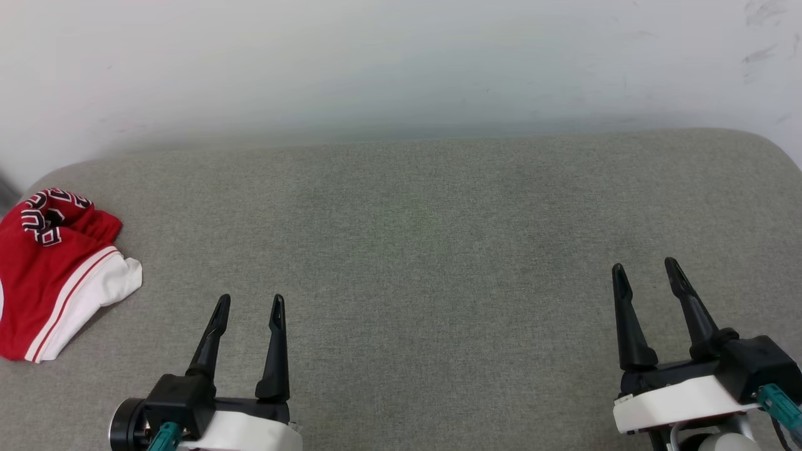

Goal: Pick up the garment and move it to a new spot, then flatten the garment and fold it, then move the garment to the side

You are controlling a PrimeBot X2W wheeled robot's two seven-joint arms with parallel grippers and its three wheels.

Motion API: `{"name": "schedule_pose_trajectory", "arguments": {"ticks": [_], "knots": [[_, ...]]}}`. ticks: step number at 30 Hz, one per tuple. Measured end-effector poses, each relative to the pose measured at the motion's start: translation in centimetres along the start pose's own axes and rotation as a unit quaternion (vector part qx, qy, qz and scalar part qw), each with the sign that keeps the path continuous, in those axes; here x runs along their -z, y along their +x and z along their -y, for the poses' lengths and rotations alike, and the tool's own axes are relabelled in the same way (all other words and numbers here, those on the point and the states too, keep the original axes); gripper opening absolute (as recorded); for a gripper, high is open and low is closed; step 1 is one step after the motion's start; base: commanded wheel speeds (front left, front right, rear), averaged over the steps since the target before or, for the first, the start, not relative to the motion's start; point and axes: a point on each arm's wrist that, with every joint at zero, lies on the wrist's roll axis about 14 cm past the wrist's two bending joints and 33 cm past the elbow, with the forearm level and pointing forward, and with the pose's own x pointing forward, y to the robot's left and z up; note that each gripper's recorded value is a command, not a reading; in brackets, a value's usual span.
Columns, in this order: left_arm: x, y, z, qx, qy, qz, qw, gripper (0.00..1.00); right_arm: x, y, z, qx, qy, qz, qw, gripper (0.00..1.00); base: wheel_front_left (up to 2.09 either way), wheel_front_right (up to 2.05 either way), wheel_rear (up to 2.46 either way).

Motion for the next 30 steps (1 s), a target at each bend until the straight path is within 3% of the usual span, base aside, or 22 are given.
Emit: {"name": "schedule_pose_trajectory", "arguments": {"ticks": [13, 22, 30], "knots": [[0.2, -0.5, -0.5, 0.01, 0.034, 0.0, 0.999, 1.0, 0.8, 0.2, -1.1, -0.023, -0.033, -0.008, 0.999, 1.0, 0.0, 0.0, 0.0], [0.3, -2.3, -3.5, -0.042, 0.045, -0.01, 0.998, 1.0, 1.9, 1.5, -4.5, -0.075, -0.019, -0.018, 0.997, 1.0, 0.0, 0.0, 0.0], [-0.9, -6.0, -7.8, -0.122, 0.064, -0.007, 0.99, 1.0, 2.6, 2.3, -10.2, -0.158, 0.001, -0.021, 0.987, 1.0, 0.0, 0.0, 0.0]]}}
